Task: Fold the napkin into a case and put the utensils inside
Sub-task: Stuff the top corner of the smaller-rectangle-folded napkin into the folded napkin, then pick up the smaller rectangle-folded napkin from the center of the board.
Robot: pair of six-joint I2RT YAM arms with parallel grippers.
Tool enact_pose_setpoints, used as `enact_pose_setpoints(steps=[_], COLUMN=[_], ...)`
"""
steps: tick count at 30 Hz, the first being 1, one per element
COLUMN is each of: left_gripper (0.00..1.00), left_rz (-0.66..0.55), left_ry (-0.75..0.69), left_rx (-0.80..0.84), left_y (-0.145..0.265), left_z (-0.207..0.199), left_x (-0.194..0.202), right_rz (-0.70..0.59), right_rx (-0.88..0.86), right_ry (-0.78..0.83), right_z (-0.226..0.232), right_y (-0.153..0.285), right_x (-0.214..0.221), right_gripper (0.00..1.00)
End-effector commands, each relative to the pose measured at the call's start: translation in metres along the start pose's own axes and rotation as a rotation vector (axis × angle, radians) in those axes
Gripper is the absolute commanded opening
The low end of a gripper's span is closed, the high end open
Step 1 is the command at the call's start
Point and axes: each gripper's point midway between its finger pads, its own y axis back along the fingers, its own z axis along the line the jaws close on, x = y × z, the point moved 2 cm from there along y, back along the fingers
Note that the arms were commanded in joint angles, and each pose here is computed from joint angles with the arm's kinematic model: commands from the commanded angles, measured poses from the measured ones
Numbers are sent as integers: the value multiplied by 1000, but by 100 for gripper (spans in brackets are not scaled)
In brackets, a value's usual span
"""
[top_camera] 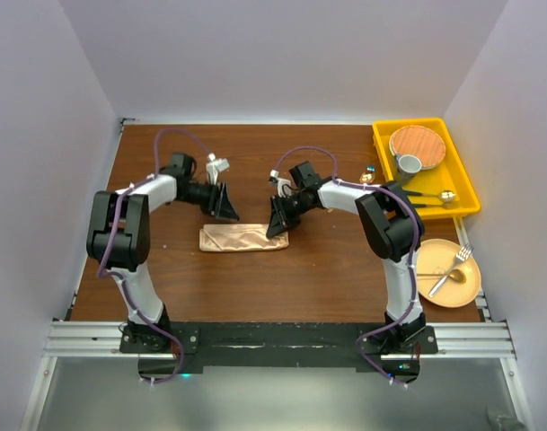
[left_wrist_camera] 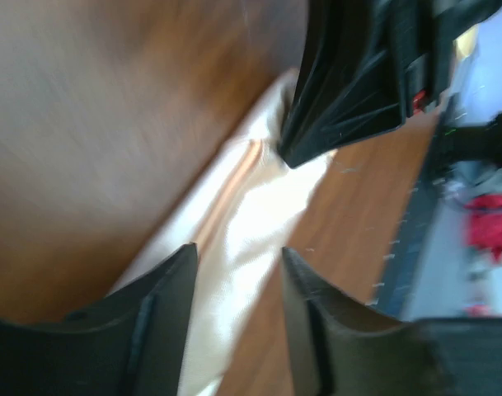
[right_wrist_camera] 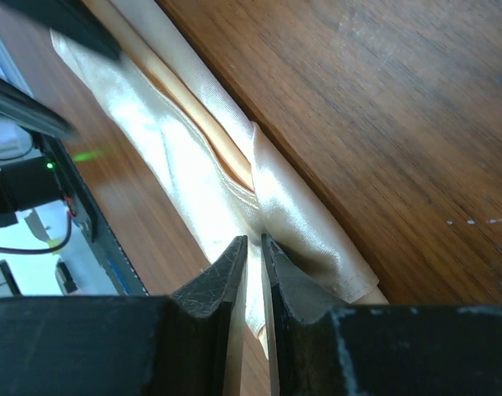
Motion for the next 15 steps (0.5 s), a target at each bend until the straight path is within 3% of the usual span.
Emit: enact_pose_setpoints(steps=[1, 2, 8, 15], left_gripper=[54, 60, 64, 61], left_rz=[-8, 7, 116, 192], left_ry=[-447, -499, -657, -629], left_rx=[-64, -71, -44, 40], left_y=[29, 28, 9, -19], left_z=[-4, 0, 13, 12], left_x=[-50, -52, -53, -34], right_rz=[47, 49, 57, 49], right_rx=[153, 154, 147, 149], right_ry=[61, 69, 90, 108], right_z=[-38, -37, -38, -36], right_y=[-9, -8, -7, -6], right_x=[9, 9, 11, 9], right_gripper=[17, 17, 17, 16])
